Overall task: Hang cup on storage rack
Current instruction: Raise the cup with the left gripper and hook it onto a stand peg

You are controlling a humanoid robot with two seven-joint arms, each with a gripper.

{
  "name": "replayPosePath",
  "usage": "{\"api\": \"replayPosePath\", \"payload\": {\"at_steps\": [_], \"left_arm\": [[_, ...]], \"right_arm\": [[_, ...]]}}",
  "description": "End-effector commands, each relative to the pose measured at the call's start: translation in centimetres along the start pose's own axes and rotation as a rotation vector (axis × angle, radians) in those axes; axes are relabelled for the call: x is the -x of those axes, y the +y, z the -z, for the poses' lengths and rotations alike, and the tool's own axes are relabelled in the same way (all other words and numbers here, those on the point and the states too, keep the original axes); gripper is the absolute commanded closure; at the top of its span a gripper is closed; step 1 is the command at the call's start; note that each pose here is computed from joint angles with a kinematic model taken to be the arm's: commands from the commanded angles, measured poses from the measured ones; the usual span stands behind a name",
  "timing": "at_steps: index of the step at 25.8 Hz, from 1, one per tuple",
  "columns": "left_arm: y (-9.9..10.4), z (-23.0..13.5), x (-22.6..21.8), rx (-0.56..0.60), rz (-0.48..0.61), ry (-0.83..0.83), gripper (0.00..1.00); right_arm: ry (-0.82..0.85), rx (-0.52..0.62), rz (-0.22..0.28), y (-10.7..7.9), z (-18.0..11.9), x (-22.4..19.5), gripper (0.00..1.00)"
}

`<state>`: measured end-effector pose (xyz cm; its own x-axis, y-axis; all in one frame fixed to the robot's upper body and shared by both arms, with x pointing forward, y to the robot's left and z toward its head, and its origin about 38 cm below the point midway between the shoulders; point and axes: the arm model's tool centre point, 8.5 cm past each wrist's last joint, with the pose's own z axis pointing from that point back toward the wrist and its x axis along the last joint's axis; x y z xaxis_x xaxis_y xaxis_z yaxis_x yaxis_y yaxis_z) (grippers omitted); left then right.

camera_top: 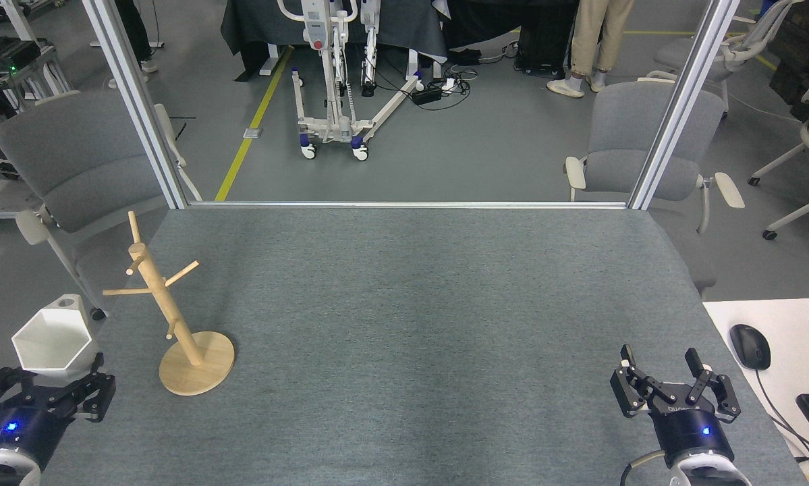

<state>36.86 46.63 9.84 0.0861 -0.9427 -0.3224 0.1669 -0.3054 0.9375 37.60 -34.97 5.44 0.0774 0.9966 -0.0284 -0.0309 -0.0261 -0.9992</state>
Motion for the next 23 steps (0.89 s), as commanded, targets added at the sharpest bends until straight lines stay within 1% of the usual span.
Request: {"api": "replayPosePath", "payload": {"at_steps": [1,4,8,11,16,20,23], "left_arm": [[0.9,0.8,0.3,0.015,0.000,0.011,1.00],[1.8,1.5,0.4,0.008,0.022,0.022,1.00],[1.6,1.5,0.7,0.030,0.063,0.065,1.00],[1.6,1.4,0.6,0.029,0.067,0.066,1.00],[1.4,1.5,0.3,0.045,0.110,0.070,1.00],[2.0,1.5,-0.1,0.032,0.129,0.068,1.00],[1.9,1.6,-0.7,0.038,0.141,0.066,1.00]], "right_arm": [[-0.002,0.001,0.001,0.0,0.0,0.0,0.00],[0.000,0.002,0.002,-0.1,0.1,-0.1,0.01],[0.000,0.008,0.002,-0.3,0.3,-0.1,0.01],[0.000,0.005,0.005,-0.2,0.4,-0.1,0.01],[0.001,0.001,0.006,-0.1,0.4,-0.1,0.00],[0.002,0.001,0.006,-0.1,0.4,-0.1,0.01],[0.002,-0.001,0.006,0.0,0.4,0.0,0.01]]}}
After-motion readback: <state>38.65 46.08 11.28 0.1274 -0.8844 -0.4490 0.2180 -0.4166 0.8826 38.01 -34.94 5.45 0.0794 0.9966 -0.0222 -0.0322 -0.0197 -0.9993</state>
